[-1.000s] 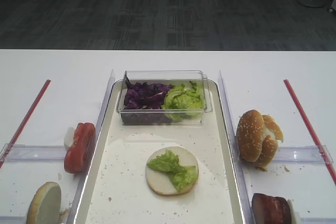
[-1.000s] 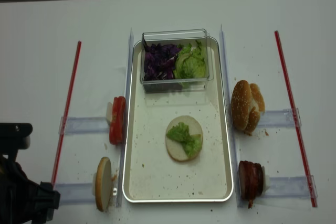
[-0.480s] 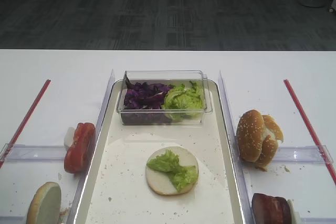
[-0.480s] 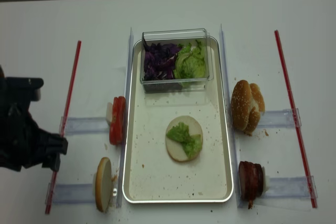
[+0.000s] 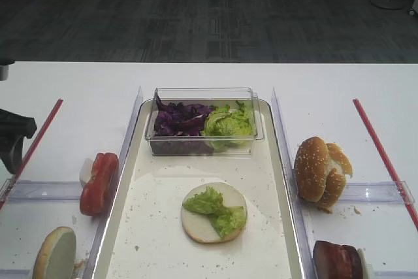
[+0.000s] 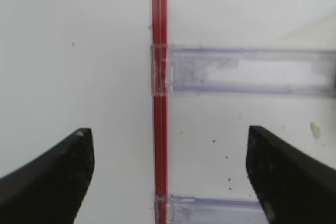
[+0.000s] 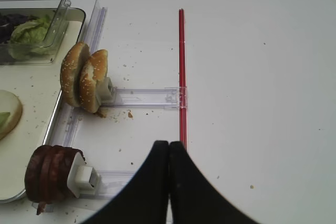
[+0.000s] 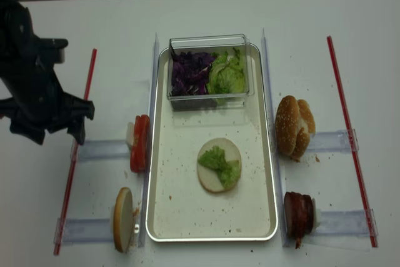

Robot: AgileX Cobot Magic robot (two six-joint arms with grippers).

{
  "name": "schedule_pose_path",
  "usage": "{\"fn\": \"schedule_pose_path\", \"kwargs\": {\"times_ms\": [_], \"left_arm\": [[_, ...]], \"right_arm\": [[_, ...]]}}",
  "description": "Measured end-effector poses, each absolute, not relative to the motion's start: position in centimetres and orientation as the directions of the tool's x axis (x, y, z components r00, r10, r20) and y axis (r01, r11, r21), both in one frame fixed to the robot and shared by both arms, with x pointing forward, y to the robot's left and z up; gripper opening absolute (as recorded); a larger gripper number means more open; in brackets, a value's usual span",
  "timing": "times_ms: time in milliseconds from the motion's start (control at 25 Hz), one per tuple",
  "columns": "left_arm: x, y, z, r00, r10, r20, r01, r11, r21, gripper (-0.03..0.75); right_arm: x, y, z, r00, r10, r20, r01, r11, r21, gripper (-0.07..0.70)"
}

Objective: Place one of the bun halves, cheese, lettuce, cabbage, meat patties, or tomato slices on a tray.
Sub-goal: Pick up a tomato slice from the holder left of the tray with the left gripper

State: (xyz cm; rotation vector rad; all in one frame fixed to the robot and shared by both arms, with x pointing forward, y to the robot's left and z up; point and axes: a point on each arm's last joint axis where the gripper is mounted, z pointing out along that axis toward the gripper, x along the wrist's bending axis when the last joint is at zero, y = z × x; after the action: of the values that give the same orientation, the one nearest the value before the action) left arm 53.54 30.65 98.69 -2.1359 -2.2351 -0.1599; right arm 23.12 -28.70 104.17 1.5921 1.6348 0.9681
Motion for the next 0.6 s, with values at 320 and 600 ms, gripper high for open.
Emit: {"fn": "schedule_pose_path", "kwargs": {"times_ms": [320, 600], "left_arm": [[56.5, 30.6, 98.5, -0.042, 0.994, 0.104, 0.998, 0.038, 0.041, 0.545], [56.1, 30.0, 98.5, -0.044, 0.997, 0.056, 0.999, 0.044, 0.003, 0.534]], "right_arm": [[23.1, -28.7, 104.2, -0.051, 0.998, 0.043, 0.517, -0.011, 0.856, 0.037], [23.1, -28.7, 104.2, -0.052, 0.998, 0.041, 0.517, -0.008, 0.856, 0.036]]}}
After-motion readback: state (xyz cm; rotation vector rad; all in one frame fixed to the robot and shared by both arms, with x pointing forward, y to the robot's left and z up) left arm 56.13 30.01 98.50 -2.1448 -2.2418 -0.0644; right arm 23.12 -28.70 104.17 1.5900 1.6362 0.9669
